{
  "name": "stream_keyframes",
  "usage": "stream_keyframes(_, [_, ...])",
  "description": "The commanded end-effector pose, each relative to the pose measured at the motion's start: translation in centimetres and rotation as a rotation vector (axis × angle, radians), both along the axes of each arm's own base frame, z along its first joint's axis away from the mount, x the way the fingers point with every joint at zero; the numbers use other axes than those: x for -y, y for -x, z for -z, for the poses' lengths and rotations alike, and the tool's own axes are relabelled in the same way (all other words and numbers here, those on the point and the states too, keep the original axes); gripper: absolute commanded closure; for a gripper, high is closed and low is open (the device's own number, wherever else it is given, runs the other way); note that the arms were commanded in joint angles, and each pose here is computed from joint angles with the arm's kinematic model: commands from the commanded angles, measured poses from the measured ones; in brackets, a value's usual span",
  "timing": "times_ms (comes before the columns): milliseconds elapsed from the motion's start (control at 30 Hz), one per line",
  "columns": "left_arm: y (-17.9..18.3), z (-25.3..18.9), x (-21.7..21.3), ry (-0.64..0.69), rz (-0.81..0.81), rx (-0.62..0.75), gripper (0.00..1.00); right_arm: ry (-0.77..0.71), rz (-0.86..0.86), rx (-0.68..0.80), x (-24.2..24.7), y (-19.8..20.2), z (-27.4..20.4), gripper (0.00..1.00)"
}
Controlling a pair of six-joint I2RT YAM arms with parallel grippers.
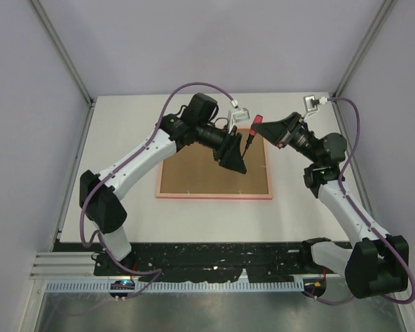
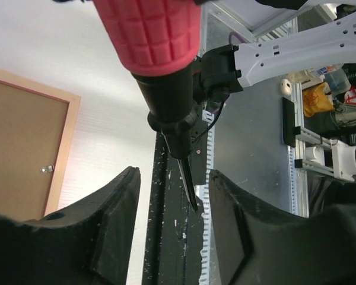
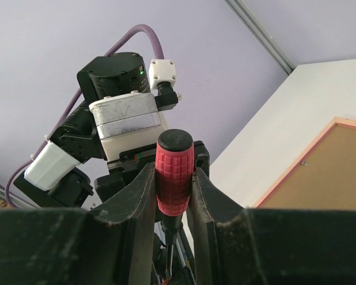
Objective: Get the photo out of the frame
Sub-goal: Pick up the screwdriver from the center of the board.
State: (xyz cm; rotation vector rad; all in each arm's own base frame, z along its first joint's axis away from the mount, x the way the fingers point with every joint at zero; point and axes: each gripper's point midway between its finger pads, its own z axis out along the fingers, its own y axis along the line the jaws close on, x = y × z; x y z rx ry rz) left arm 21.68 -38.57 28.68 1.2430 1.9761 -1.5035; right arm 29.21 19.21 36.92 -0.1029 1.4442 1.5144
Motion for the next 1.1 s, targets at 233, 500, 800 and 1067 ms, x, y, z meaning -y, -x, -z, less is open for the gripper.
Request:
stream_keyframes(233, [-0.2,-2.1,0.0,0.034,-0.011,0.083,0.83,0.001,0.071,0.059,0.9,-0.1,-1.0,0.92])
stream_keyframes(500, [0.8,-2.3,-1.0,0.02,0.031,0.127,1.0,0.158,0.008,0.221,0.0,0.4,-1.1,0.49])
stream_keyframes(800, [3.7,-2.5,-4.9,-0.028,0.152,0.274,1.0,0.431,-0.403,0.258,-1.3,4.9,3.3,0.23])
stream_keyframes(1067, [5.1,-0.2,-5.7,-0.101,0.231,0.164,1.0,0.437,-0.558,0.418,-2.9,9.5,3.0,0.24])
